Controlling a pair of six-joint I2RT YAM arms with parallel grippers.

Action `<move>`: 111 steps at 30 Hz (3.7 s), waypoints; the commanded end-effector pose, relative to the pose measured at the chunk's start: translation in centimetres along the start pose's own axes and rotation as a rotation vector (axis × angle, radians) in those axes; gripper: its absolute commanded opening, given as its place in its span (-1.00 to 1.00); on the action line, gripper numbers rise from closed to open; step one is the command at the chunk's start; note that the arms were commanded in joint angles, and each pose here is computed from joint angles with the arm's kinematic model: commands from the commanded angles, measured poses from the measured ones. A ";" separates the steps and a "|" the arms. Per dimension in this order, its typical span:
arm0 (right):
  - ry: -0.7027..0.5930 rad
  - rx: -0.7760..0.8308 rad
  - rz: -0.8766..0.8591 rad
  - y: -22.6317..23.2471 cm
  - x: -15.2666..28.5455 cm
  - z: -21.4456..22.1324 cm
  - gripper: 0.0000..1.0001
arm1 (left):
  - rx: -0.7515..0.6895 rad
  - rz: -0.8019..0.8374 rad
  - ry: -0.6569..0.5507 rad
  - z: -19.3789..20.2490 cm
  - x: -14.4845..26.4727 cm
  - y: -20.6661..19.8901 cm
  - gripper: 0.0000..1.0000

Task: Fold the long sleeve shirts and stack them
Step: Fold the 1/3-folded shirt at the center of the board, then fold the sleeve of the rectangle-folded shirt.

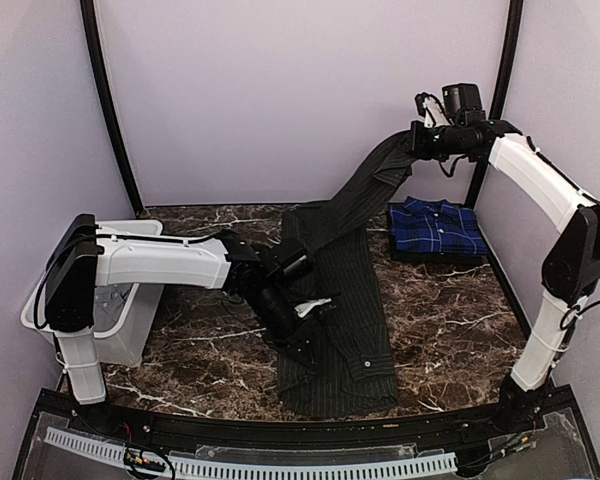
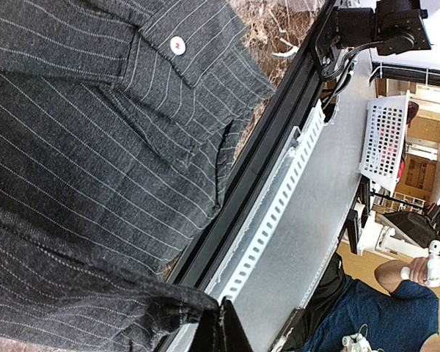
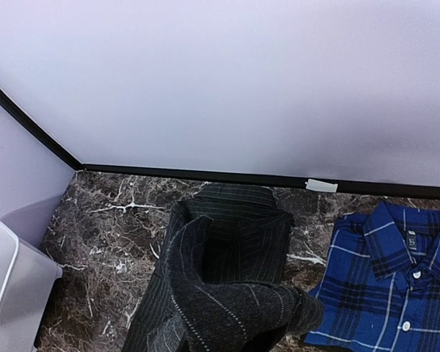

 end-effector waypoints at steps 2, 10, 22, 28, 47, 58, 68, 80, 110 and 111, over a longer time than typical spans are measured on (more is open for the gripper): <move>-0.035 0.019 -0.078 2.2 0.1 -1.7 -1.00 | -0.019 0.040 0.014 -0.5 -0.7 -0.5 -1.00; -0.003 0.023 -0.081 2.7 -0.9 -0.6 -1.00 | -0.009 0.047 0.006 -1.6 -1.9 0.3 -1.00; 0.057 0.029 -0.087 3.6 -1.4 1.8 -1.00 | 0.011 0.086 0.040 -1.4 -3.6 1.4 -1.00; 0.125 0.036 -0.107 4.9 -1.2 5.5 -1.00 | 0.021 0.100 0.052 -1.1 -4.7 2.2 -1.00; 0.352 -0.021 -0.088 3.7 -2.4 17.1 -1.00 | -0.054 0.072 0.033 -1.1 -4.3 2.4 -0.37; 0.389 -0.016 -0.063 3.0 -2.3 18.4 -1.00 | -0.057 0.019 -0.157 -3.2 4.2 2.9 -0.06; 0.267 0.044 -0.006 4.3 -1.6 13.9 -1.00 | 0.132 -0.288 -0.587 -13.0 13.5 14.7 -0.47; 0.439 0.054 -0.113 6.6 -0.8 18.1 -1.00 | 0.187 -0.355 -0.849 -20.2 17.5 25.4 -0.52; 0.791 -0.010 -0.242 8.9 -1.1 31.6 0.01 | 0.231 -0.293 -0.758 -13.6 19.9 18.6 0.22; 0.787 -0.011 -0.225 8.4 -1.2 31.9 -0.04 | 0.215 -0.281 -0.758 -13.2 20.3 17.7 0.22</move>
Point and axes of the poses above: each gripper's point midway between its finger pads, its own x axis back along the fingers, its own y axis along the line the jaws close on, z = x × y, the point moved 4 cm from there along x, back along the fingers, and after that the axes turned 12 degrees about -x, right-handed, at the moved point
